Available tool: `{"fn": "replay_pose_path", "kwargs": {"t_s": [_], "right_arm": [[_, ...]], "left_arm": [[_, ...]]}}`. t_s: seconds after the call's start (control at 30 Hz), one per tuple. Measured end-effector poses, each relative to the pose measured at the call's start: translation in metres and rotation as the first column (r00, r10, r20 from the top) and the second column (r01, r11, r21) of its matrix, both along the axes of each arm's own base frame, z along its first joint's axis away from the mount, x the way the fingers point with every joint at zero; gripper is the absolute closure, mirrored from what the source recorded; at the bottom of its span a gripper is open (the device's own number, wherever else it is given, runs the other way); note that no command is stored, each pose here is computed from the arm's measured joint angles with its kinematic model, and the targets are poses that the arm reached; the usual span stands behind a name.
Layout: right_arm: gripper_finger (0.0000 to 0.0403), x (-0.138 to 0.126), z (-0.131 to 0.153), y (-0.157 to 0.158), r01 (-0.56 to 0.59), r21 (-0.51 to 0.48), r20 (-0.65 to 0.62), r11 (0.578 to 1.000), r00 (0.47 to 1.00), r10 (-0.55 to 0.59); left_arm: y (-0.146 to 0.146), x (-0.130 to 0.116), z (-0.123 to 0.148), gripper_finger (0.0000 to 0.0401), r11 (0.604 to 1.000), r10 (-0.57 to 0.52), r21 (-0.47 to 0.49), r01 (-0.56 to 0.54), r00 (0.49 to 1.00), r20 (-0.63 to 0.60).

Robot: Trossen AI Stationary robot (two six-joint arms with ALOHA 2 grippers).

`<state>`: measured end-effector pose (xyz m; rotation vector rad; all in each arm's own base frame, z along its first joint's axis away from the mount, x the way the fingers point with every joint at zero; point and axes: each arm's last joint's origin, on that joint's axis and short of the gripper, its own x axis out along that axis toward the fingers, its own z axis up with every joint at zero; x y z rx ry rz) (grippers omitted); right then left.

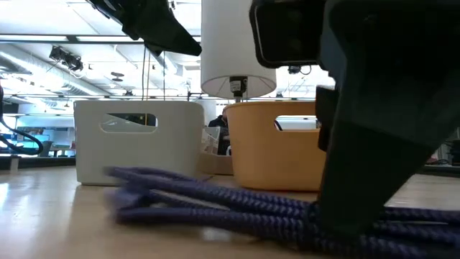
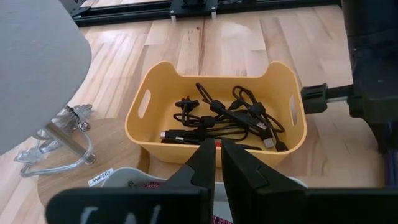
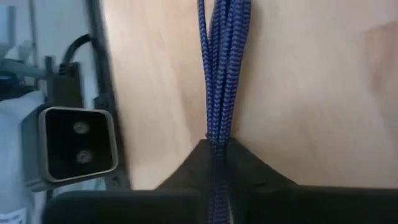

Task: Pick & Place USB Port
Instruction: Put the purple charger cable into the gray bin

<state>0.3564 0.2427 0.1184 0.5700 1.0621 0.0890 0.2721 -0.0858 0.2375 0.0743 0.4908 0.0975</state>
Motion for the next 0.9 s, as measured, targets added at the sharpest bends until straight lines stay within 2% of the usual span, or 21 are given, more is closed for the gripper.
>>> {"fn": "replay_pose_path", "kwargs": {"t_s": [0.27, 0.43, 0.7, 0.8, 0.9], "right_arm": [[0.0397, 0.000, 0.006, -0.001, -0.042, 0.045, -0.007, 0.998, 0.999, 0.043], [0.0400, -0.006, 0.045, -0.004, -0.052, 0.041, 0.077, 0.998, 0.996, 0.049], [0.0402, -0.043, 0.121, -0.030, 0.051, -0.163, 0.156, 0.985, 0.987, -0.025], [0.0402, -0.059, 0.144, -0.042, 0.113, -0.267, 0.206, 0.957, 0.977, -0.058], [0.0402, -0.071, 0.168, -0.055, 0.191, -0.360, 0.311, 0.913, 0.947, -0.075]], "left_arm": [[0.000, 0.000, 0.000, 0.0369, 1.000, 0.000, -0.001, 0.000, 1.000, 0.000], [0.000, 0.000, 0.000, 0.0369, 1.000, 0.001, -0.001, -0.001, 1.000, 0.001], [0.000, 0.001, 0.002, 0.0369, 1.000, 0.001, -0.011, -0.001, 1.000, 0.027], [-0.001, 0.003, 0.006, 0.0369, 1.000, 0.002, -0.026, 0.000, 0.998, 0.069], [-0.002, 0.006, 0.014, 0.0369, 0.998, 0.005, -0.057, 0.004, 0.988, 0.153]]}}
